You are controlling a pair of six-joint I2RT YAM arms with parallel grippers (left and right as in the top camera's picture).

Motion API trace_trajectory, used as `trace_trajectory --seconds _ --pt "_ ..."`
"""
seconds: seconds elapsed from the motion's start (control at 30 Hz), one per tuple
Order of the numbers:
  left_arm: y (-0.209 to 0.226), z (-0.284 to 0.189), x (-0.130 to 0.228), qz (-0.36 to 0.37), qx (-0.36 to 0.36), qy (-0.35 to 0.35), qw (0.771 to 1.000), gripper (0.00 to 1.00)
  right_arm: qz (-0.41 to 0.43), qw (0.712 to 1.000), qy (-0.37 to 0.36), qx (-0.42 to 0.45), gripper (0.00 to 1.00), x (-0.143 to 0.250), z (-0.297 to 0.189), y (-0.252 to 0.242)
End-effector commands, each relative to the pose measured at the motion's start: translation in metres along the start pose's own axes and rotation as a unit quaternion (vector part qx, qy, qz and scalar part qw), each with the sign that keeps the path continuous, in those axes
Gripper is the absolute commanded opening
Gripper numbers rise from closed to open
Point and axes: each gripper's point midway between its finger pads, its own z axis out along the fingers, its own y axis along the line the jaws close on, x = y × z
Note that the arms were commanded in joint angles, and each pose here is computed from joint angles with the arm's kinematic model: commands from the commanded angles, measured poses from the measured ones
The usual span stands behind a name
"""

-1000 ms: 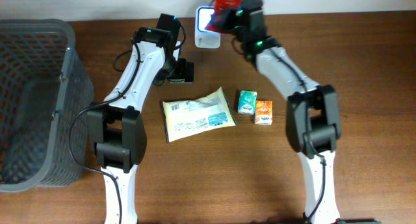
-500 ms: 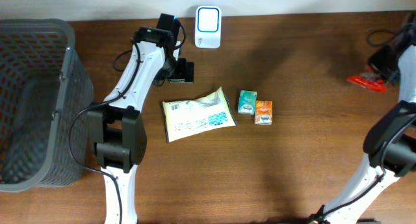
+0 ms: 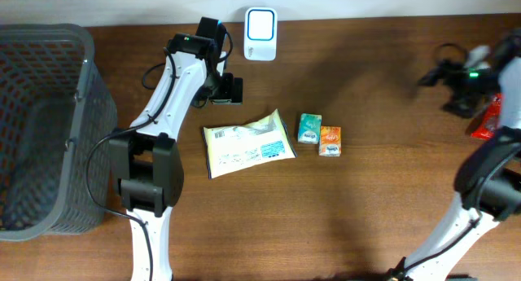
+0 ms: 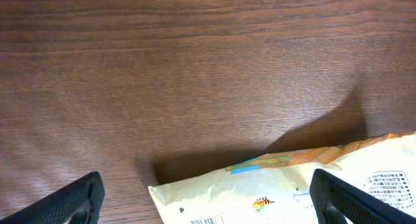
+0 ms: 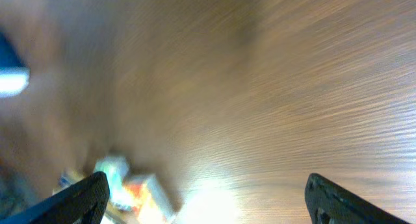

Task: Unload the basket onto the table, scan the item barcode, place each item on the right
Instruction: 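Reach the right gripper to the orange tissue pack and grasp it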

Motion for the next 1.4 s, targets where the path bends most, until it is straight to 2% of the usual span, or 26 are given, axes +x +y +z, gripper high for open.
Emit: trace_trajectory --seconds 0.0,0.07,0.13,0.2,0.37,0.4,0.5,0.6,0.67,0.77,0.8,0.83,0.87,0.9,1.17,1.2,1.27,1.33,1.37 --pt "0.0 0.004 0.002 -0.008 0.004 0.006 1.0 0.99 -0.13 0.987 0.091 -0.008 0.96 0.052 0.032 0.058" --pt "-0.001 0.004 0.002 -0.007 0.004 0.006 1.0 0.99 -0.186 0.971 0.138 0.058 0.9 0.086 0.058 0.075" --pt "-0.001 0.004 0.002 -0.007 0.004 0.006 1.0 0.99 -0.234 0.949 0.174 0.122 0.73 0.117 0.082 0.079" --pt "-0.001 0.004 0.002 -0.007 0.004 0.006 1.0 0.99 -0.269 0.931 0.204 0.137 0.72 0.148 0.111 0.083" --pt "-0.001 0.004 0.002 -0.007 0.004 0.006 1.0 0.99 -0.274 0.923 0.225 0.147 0.72 0.179 0.153 0.056" --pt "-0.001 0.004 0.002 -0.007 0.004 0.006 1.0 0.99 -0.274 0.923 0.226 0.148 0.72 0.18 0.154 0.055" --pt "-0.001 0.004 0.002 -0.008 0.004 0.006 1.0 0.99 -0.268 0.928 0.231 0.119 0.6 0.185 0.156 0.064" --pt "-0.001 0.004 0.002 -0.007 0.004 0.006 1.0 0.99 -0.261 0.933 0.238 0.071 0.6 0.189 0.154 0.083" --pt "-0.001 0.004 0.002 -0.007 0.004 0.006 1.0 0.99 -0.261 0.936 0.227 0.068 0.66 0.177 0.141 0.096" --pt "-0.001 0.004 0.002 -0.007 0.004 0.006 1.0 0.99 -0.242 0.944 0.212 0.068 0.67 0.157 0.124 0.093" --pt "-0.001 0.004 0.002 -0.007 0.004 0.006 1.0 0.99 -0.229 0.948 0.211 0.069 0.66 0.152 0.121 0.085" --pt "-0.001 0.004 0.002 -0.007 0.004 0.006 1.0 0.99 -0.211 0.952 0.213 0.063 0.63 0.149 0.119 0.075" --pt "-0.001 0.004 0.002 -0.007 0.004 0.006 1.0 0.99 -0.196 0.955 0.214 0.052 0.54 0.148 0.118 0.069" --pt "-0.001 0.004 0.002 -0.007 0.004 0.006 1.0 0.99 -0.186 0.958 0.214 0.041 0.53 0.148 0.12 0.066" --pt "-0.001 0.004 0.002 -0.007 0.004 0.006 1.0 0.99 -0.175 0.961 0.211 -0.033 0.53 0.165 0.152 0.064" --pt "-0.001 0.004 0.002 -0.007 0.004 0.006 1.0 0.99 -0.171 0.961 0.214 -0.032 0.47 0.169 0.156 0.06" --pt "-0.001 0.004 0.002 -0.007 0.004 0.006 1.0 0.99 -0.153 0.963 0.22 -0.028 0.04 0.173 0.157 0.057" --pt "-0.001 0.004 0.002 -0.007 0.004 0.006 1.0 0.99 -0.137 0.961 0.228 -0.071 0.04 0.177 0.153 0.072" --pt "-0.001 0.004 0.002 -0.007 0.004 0.006 1.0 0.99 -0.139 0.955 0.232 -0.125 0.04 0.18 0.148 0.089"
